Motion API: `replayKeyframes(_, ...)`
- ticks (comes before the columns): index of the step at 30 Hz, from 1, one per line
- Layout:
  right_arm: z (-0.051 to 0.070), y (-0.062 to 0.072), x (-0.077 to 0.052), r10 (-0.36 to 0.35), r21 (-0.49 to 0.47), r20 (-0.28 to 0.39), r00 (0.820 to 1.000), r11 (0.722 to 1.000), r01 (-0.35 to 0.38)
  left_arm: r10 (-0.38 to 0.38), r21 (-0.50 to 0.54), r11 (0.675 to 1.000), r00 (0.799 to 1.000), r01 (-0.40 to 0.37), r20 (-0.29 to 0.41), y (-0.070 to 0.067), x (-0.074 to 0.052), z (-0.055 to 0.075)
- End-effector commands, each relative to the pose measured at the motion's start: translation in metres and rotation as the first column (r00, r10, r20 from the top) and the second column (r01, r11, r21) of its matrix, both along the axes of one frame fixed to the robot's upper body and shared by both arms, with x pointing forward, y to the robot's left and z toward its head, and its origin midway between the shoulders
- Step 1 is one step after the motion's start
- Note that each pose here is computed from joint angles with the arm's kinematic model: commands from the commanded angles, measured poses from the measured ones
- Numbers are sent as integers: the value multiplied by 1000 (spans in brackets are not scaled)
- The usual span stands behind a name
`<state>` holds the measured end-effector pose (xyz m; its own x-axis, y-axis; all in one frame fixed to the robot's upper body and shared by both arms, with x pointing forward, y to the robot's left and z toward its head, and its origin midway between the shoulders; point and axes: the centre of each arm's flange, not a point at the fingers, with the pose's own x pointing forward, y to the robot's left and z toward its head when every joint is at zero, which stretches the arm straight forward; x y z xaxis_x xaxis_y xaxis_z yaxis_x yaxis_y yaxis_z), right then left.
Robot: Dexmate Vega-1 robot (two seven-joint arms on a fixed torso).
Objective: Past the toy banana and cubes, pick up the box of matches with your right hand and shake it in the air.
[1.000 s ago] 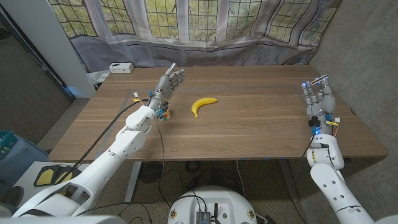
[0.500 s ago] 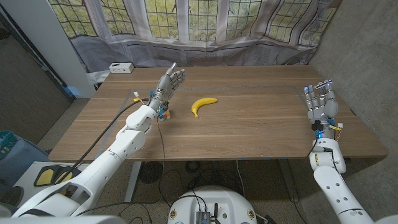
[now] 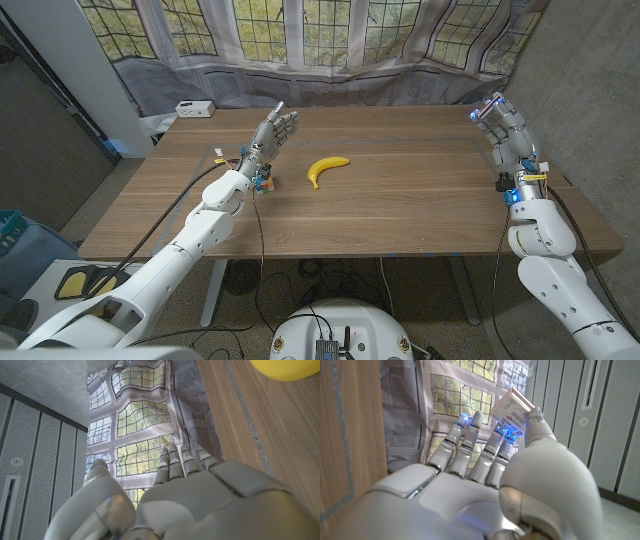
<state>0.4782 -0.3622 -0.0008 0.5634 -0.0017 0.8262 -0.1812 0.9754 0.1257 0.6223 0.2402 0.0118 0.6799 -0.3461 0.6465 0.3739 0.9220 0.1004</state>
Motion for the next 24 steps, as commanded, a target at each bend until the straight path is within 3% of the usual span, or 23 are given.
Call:
replayKeyframes(1,50,72,-30,-337,-580,209,918,713,394,-1,-9,1000,1000,1,7,1,-3,-2)
replayKeyframes(8,54,106,-31,-410,-718,327,851,477,506,4,-15,1000,1000,-4,6,3,-6,-5)
replayKeyframes(9,54,115,-32,-423,-744,368,828,400,535,5,-17,1000,1000,-4,4,3,-6,-6)
replayKeyframes(10,54,115,-32,-427,-745,368,826,397,537,5,-17,1000,1000,-4,4,4,-6,-6)
replayKeyframes(11,53,119,-32,-433,-755,390,812,356,552,6,-18,1000,1000,-6,3,4,-6,-6)
replayKeyframes(12,52,127,-33,-439,-772,428,790,277,573,9,-20,1000,1000,-9,1,5,-7,-7)
replayKeyframes(13,52,131,-34,-443,-777,448,776,235,583,8,-22,1000,1000,-8,0,5,-7,-8)
replayKeyframes(16,49,141,-35,-453,-788,496,741,123,603,12,-24,1000,1000,-12,0,6,-8,-9)
replayKeyframes(18,47,145,-35,-456,-797,511,729,68,601,11,-26,1000,1000,-11,0,7,-8,-10)
replayKeyframes(19,46,146,-35,-455,-802,508,732,60,594,12,-28,1000,1000,-12,0,7,-8,-10)
replayKeyframes(21,43,145,-31,-449,-820,471,760,95,564,11,-29,1000,1000,-11,-1,7,-8,-11)
replayKeyframes(22,42,142,-29,-440,-833,438,784,129,538,12,-30,999,1000,-12,-1,7,-8,-11)
replayKeyframes(24,39,135,-22,-418,-847,356,836,233,477,11,-29,1000,1000,-12,-2,7,-8,-12)
